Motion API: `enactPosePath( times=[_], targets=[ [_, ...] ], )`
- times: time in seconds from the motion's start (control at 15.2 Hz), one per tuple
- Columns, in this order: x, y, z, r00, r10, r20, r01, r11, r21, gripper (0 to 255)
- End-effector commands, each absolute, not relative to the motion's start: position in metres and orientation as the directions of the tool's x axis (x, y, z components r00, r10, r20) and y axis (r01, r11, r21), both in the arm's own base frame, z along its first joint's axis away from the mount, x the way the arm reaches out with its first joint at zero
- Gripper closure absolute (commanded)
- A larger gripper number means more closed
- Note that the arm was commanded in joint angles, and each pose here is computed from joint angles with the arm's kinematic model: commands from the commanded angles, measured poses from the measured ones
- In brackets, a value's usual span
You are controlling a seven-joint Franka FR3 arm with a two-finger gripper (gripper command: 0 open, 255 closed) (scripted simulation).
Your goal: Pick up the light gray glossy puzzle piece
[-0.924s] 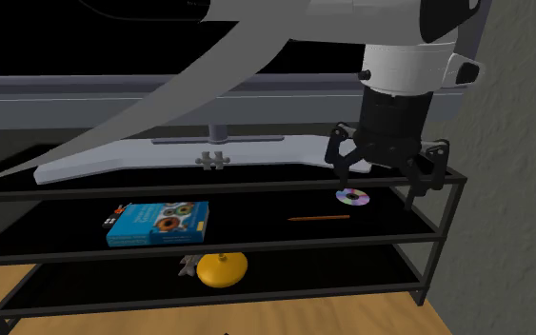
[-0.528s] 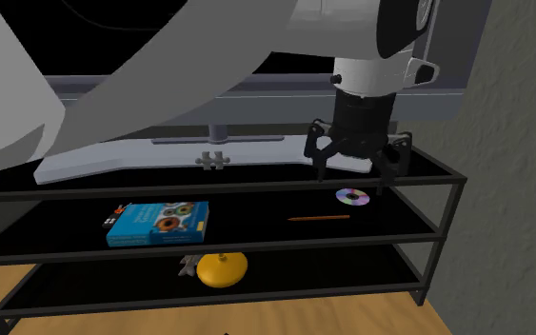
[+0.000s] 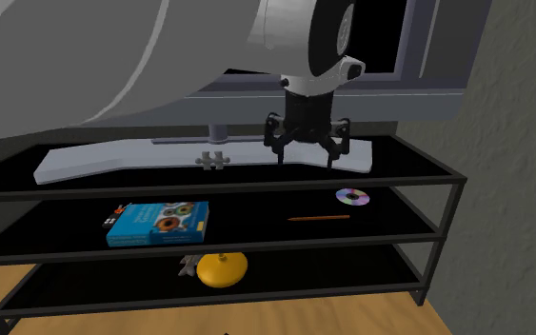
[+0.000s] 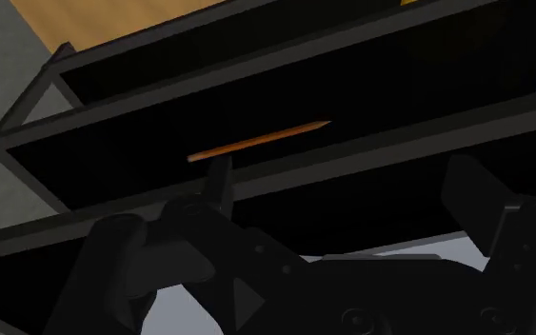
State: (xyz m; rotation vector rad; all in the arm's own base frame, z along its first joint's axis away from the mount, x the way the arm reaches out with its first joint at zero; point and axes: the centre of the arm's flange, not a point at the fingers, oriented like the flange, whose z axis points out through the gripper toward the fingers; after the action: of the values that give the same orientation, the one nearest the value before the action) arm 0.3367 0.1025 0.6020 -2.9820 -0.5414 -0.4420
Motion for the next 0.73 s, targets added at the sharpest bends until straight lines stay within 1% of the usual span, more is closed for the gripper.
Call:
enactPosePath(
  times=[0.0, 0.66],
  targets=[
    [0.339, 0.126, 0.601, 0.868, 0.375, 0.326, 0.403, -0.915, -0.018, 0],
    [0.332, 0.241, 0.598, 0.687, 0.561, 0.462, 0.614, -0.788, 0.043, 0]
  ],
)
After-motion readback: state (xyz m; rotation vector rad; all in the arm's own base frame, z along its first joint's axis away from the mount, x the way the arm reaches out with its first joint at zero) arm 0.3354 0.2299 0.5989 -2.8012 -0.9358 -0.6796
